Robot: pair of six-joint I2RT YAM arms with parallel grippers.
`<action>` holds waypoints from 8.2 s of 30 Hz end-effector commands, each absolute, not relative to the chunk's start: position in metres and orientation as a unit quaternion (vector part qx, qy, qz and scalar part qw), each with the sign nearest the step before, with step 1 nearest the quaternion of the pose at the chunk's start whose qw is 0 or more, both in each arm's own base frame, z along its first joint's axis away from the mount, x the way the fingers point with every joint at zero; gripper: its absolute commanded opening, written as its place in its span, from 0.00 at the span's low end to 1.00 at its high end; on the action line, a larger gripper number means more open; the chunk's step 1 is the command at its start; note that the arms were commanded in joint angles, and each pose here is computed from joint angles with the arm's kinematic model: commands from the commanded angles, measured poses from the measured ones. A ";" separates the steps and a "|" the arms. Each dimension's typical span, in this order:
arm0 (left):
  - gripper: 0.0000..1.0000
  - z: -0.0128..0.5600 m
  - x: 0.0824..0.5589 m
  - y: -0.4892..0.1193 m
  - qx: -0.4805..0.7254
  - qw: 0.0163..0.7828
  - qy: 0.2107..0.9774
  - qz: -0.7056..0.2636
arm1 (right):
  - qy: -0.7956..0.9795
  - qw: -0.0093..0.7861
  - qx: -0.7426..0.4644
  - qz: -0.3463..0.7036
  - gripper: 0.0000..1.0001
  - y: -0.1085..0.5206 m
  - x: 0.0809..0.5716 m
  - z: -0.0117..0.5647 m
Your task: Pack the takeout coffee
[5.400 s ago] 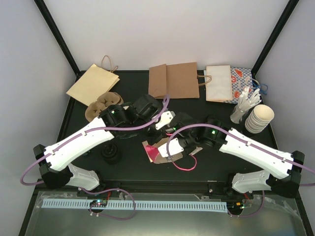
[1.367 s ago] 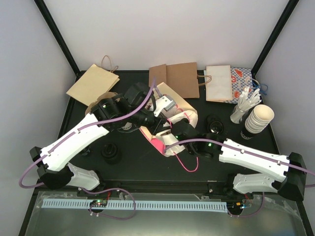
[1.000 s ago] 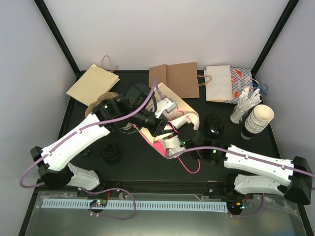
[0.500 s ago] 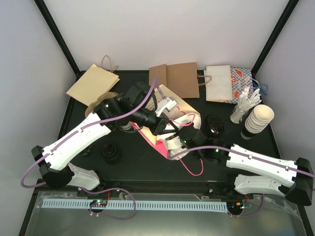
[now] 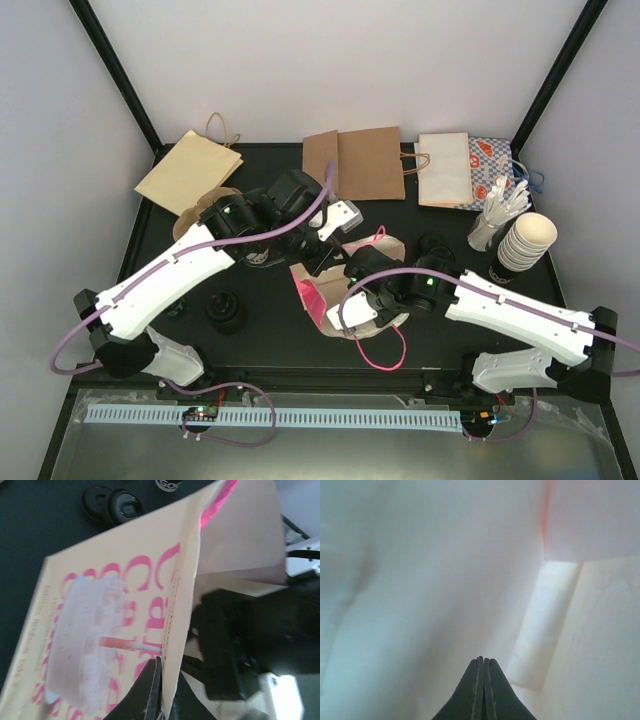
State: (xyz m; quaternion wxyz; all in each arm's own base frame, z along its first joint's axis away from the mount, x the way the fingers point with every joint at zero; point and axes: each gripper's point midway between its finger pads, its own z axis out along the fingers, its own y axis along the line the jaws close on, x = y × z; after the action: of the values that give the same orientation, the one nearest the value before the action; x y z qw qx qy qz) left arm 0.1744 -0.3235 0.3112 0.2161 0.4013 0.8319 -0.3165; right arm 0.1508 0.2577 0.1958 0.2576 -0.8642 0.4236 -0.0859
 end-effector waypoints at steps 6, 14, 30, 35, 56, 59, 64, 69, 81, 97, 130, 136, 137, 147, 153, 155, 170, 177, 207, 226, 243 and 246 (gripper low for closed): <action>0.02 0.334 0.205 -0.324 0.415 0.299 0.818 -0.263 | 0.470 0.119 -0.871 0.083 0.01 0.242 0.077 0.189; 0.02 0.326 0.210 -0.323 0.426 0.301 0.817 -0.245 | 0.487 0.105 -0.861 0.100 0.01 0.245 0.071 0.196; 0.02 0.294 0.223 -0.308 0.404 0.295 0.845 -0.188 | 0.485 0.134 -0.855 0.126 0.01 0.253 0.060 0.231; 0.01 0.289 0.217 -0.315 0.399 0.282 0.846 -0.213 | 0.535 0.260 -0.804 -0.013 0.01 0.266 0.128 0.256; 0.01 0.302 0.255 -0.319 0.182 0.268 0.891 -0.319 | 0.791 0.598 -0.133 -0.009 0.53 0.127 0.236 0.441; 0.01 0.298 0.266 -0.321 0.139 0.260 0.893 -0.340 | 0.829 0.555 -0.072 -0.019 0.58 0.105 0.248 0.424; 0.06 0.287 0.285 -0.320 0.073 0.257 0.898 -0.350 | 0.849 0.526 -0.030 -0.036 0.67 0.090 0.259 0.400; 0.63 0.287 0.293 -0.312 0.060 0.281 0.897 -0.337 | 0.848 0.529 -0.006 -0.028 0.70 0.079 0.261 0.392; 0.99 0.324 0.277 -0.264 0.060 0.357 0.877 -0.316 | 0.862 0.506 -0.036 0.011 0.70 0.094 0.257 0.367; 0.82 0.308 0.264 -0.264 0.077 0.352 0.867 -0.344 | 0.903 0.360 0.074 0.222 0.78 0.152 0.234 0.376; 0.99 0.386 0.245 -0.324 0.148 0.333 0.765 -0.531 | 0.910 0.262 0.149 0.283 0.01 0.192 0.245 0.323; 0.99 0.395 0.248 -0.339 0.153 0.312 0.754 -0.557 | 0.917 0.270 0.140 0.258 0.01 0.187 0.248 0.317; 0.99 0.398 0.250 -0.339 0.153 0.316 0.756 -0.552 | 0.919 0.272 0.143 0.248 0.01 0.183 0.249 0.315; 0.83 0.419 0.266 -0.338 0.153 0.360 0.749 -0.535 | 0.919 0.301 0.139 0.214 0.01 0.169 0.252 0.320; 0.55 0.395 0.272 -0.346 0.155 0.346 0.758 -0.531 | 0.914 0.324 0.134 0.205 0.01 0.162 0.254 0.334; 0.57 0.388 0.272 -0.346 0.161 0.342 0.766 -0.521 | 0.912 0.334 0.134 0.197 0.01 0.158 0.255 0.338; 0.69 0.393 0.266 -0.322 0.156 0.387 0.766 -0.490 | 0.888 0.416 0.104 0.169 0.01 0.144 0.269 0.382; 0.76 0.399 0.259 -0.292 0.128 0.373 0.775 -0.494 | 0.877 0.426 0.106 0.192 0.01 0.155 0.279 0.389; 0.99 0.372 0.264 -0.144 0.029 0.456 0.839 -0.296 | 0.850 0.430 0.106 0.285 0.09 0.162 0.299 0.365; 0.99 0.354 0.275 -0.051 -0.074 0.470 0.875 -0.093 | 0.873 0.454 0.082 0.157 0.79 0.108 0.269 0.364; 0.95 0.253 0.335 0.032 -0.330 0.357 0.871 -0.069 | 0.863 0.480 0.051 0.148 0.90 0.088 0.236 0.377; 0.97 0.224 0.354 0.032 -0.356 0.319 0.873 -0.096 | 0.863 0.480 0.049 0.151 0.90 0.088 0.233 0.378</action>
State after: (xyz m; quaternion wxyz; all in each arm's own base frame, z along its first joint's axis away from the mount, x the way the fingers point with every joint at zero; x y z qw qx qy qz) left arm 0.3310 0.0336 0.2460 0.3462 -0.3023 0.8870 -0.0441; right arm 0.2367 0.0901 0.3796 0.4805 0.0549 0.8615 0.1550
